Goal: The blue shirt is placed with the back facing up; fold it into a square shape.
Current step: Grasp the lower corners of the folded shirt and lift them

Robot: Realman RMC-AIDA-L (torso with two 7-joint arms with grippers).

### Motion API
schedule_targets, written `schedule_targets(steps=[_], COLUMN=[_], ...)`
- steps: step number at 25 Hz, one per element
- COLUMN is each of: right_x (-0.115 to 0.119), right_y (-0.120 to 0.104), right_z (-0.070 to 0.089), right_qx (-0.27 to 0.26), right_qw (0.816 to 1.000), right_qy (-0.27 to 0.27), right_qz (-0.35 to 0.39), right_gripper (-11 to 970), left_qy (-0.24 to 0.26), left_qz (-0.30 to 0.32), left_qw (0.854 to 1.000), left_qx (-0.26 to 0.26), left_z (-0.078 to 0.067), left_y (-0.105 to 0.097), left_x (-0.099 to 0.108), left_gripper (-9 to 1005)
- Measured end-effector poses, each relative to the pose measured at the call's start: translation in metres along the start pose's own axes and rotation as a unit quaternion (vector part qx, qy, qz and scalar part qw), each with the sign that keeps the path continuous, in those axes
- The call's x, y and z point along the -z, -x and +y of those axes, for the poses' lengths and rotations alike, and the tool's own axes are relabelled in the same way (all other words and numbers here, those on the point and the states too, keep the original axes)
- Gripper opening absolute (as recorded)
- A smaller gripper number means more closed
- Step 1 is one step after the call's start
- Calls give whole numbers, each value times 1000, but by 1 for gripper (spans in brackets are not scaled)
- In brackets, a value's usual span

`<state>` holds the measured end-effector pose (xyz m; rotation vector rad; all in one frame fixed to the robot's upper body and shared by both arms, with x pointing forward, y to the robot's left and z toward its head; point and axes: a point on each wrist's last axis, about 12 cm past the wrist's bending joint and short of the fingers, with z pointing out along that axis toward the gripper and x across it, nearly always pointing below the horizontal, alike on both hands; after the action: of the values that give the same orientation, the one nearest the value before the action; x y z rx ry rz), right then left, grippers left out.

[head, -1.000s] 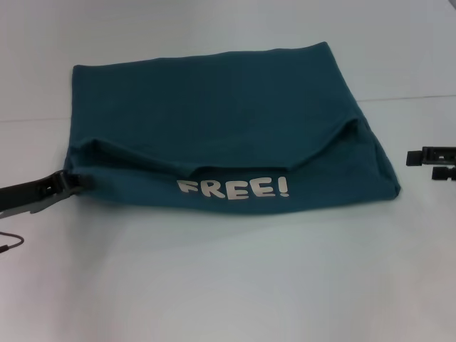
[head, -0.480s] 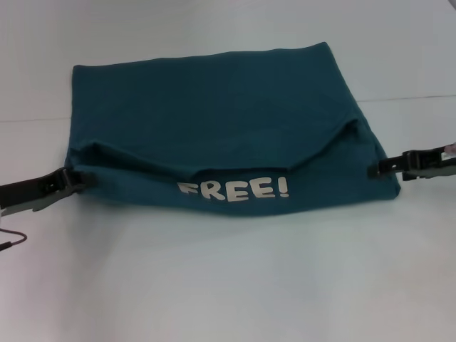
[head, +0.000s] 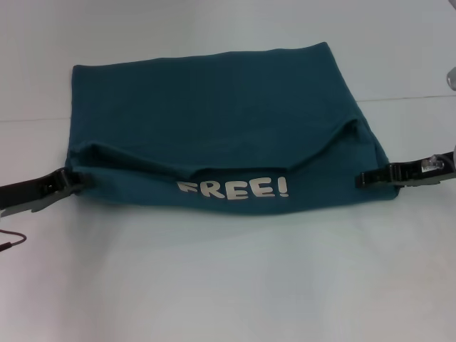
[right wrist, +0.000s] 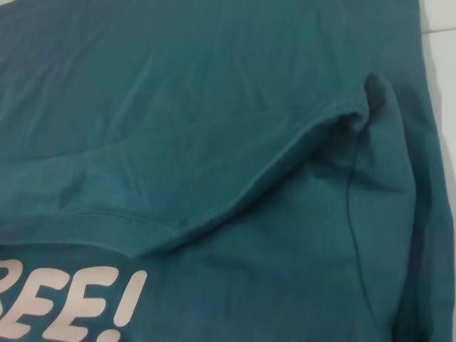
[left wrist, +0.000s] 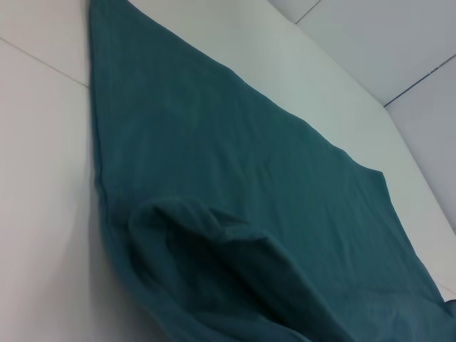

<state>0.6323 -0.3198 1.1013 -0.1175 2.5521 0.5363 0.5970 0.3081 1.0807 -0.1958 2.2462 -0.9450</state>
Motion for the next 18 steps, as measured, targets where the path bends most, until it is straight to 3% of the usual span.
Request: schedule_targets(steps=[7, 13, 18], right_x=[-2, 0, 1], right_y=[-2, -1, 0], right_z=[2, 0, -1], right_qx=[-5, -6, -8], right_qw=[1000, 1000, 1000], right_qy=[3, 4, 4], right_qz=[2, 2, 0], right_gripper=[889, 699, 457], left_qy=[0, -2, -2], left_qz=[0, 0, 0], left_qw=[1000, 1000, 1000], left_qx=[0, -1, -1], left_z=[0, -2, -2], left_y=[0, 1, 1], left_x=[0, -1, -2], left_gripper=[34, 34, 34])
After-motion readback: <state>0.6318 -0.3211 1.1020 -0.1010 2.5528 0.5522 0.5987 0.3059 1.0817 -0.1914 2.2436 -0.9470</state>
